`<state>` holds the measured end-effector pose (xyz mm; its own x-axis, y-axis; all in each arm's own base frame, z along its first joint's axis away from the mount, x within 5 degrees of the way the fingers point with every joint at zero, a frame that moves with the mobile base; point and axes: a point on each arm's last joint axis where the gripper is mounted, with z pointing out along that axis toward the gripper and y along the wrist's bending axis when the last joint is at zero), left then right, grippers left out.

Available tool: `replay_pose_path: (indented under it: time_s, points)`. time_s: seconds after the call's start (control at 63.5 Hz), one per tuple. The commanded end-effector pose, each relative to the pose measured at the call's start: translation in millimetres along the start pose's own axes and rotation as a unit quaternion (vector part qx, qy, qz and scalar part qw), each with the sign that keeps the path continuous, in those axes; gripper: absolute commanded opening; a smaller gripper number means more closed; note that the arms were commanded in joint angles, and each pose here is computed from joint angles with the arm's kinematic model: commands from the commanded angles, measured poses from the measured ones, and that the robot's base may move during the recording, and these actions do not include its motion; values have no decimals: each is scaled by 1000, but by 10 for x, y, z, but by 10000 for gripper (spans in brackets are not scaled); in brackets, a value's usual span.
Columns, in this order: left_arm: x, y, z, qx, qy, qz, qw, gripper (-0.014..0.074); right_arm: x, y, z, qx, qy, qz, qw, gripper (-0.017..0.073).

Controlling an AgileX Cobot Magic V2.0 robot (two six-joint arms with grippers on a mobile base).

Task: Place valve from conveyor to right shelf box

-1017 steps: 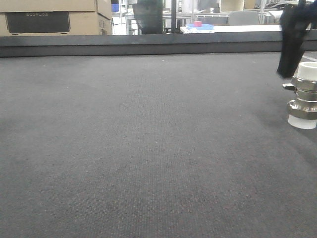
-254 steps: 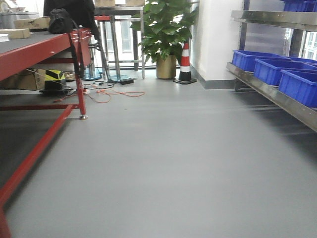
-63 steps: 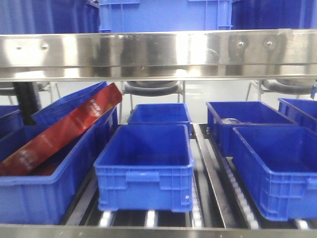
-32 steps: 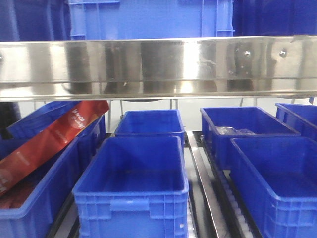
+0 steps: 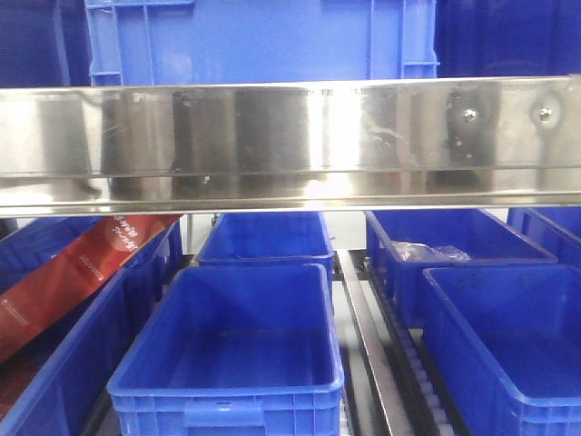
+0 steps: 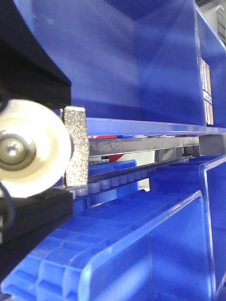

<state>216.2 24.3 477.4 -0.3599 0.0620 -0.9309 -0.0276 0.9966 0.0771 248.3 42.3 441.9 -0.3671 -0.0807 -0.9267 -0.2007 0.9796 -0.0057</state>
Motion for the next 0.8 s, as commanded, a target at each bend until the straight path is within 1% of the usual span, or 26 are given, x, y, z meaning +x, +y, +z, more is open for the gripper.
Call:
replay_pose_path:
  time_s: [0.0, 0.788]
  points:
    - [-93, -10, -78, -1, -39, -3, 999, -111, -111, -17, -83, 8, -50, -4, 999, -154]
    - [-94, -10, -78, -1, -40, -3, 999, -111, -115, -18, -84, 8, -52, -4, 999, -154]
